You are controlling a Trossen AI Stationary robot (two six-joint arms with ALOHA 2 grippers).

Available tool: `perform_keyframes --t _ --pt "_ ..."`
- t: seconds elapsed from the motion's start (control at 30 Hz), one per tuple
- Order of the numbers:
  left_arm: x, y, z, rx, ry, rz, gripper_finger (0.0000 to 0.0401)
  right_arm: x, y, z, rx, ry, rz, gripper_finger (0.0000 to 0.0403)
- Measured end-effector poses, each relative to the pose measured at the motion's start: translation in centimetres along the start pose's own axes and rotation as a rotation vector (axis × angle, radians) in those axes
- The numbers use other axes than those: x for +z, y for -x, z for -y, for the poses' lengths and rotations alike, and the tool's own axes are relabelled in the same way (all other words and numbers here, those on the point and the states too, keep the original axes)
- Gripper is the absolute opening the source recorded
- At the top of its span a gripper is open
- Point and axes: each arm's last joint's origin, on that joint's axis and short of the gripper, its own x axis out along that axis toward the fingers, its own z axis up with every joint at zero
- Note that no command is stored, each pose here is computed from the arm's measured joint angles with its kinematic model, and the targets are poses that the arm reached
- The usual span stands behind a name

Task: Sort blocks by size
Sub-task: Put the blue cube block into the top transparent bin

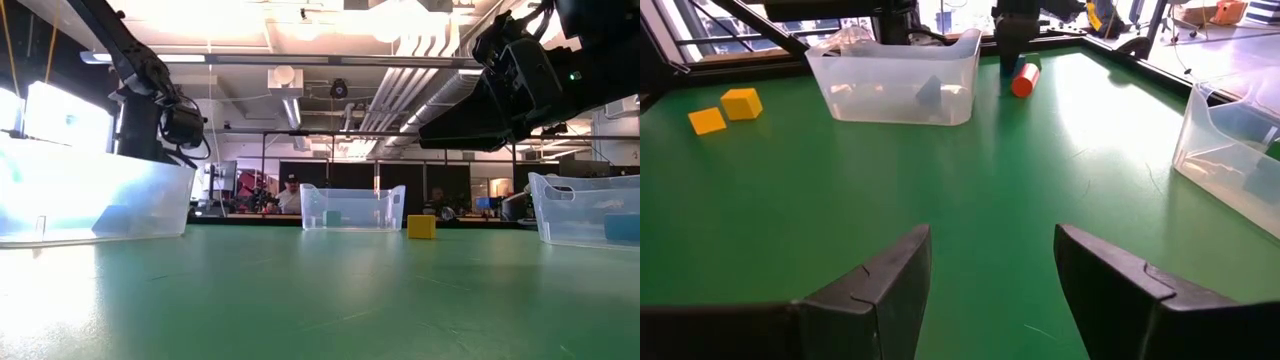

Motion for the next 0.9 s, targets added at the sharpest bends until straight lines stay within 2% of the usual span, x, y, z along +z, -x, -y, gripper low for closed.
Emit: perform_keyframes --t 0.37,0.53,0.67,0.77,0.9 --pt "0.7 0.2 0.2 -0.014 -0.033 0.061 0.0103 0.0 0.0 0.0 -0.003 0.001 0.001 0.0209" --pt "1.0 1.3 0.7 -0.011 -0.071 0.064 0.0098 0.0 0.0 0.0 -0.003 0.004 0.001 0.0209" --pt "1.6 3.3 1.8 0.01 -0.117 0.082 0.0098 0.0 0.0 0.0 -0.003 0.005 0.001 0.0209" --pt "2.0 5.4 3.2 0.02 -0.161 0.126 0.0098 0.0 0.0 0.0 -0.003 0.005 0.001 0.0209" --pt "2.7 8.8 5.8 -0.024 -0.235 0.243 0.0098 0.0 0.0 0.0 -0.003 0.005 0.001 0.0209"
